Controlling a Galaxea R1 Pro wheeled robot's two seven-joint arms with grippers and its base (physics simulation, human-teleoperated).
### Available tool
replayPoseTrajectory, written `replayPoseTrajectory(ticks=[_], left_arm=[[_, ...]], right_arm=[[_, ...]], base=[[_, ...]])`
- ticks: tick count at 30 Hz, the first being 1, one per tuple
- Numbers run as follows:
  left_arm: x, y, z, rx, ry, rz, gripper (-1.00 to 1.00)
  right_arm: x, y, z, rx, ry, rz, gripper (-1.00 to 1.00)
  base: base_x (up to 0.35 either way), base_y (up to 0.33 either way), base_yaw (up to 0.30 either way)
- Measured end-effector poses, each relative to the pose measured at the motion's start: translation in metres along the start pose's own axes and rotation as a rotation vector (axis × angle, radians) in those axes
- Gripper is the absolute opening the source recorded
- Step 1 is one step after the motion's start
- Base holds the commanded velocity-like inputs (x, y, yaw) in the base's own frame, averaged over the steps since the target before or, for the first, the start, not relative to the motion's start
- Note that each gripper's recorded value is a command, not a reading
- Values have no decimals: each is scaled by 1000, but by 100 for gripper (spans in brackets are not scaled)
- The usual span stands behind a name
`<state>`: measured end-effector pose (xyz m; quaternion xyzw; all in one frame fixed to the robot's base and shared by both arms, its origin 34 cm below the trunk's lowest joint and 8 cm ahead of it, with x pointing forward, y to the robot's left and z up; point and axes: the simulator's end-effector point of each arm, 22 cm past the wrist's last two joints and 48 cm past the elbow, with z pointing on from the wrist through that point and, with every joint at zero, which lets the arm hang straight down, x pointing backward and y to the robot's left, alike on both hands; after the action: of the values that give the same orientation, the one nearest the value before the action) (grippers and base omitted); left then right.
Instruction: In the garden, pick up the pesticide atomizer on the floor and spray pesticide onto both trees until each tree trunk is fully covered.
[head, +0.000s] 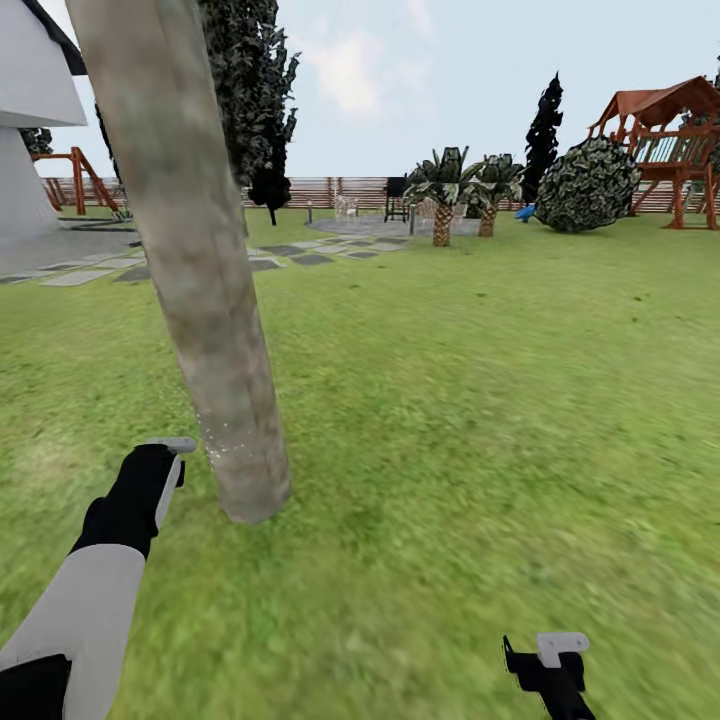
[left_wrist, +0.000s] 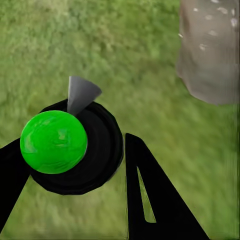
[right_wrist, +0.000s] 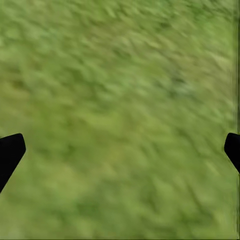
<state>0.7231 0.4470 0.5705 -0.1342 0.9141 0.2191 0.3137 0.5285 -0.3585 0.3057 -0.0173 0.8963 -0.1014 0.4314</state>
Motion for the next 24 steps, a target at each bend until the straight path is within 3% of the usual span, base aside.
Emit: replayPoseTrajectory(ticks=[10,24], left_arm=[[0,-1,0,1,0,0,-100],[4,-2,1,3,6,2,-100]], right_arm=[[1,0,0,0,1,0,100],[0,0,0,0,0,0,100]], base=[[59,-273,23],[0,-275,268]])
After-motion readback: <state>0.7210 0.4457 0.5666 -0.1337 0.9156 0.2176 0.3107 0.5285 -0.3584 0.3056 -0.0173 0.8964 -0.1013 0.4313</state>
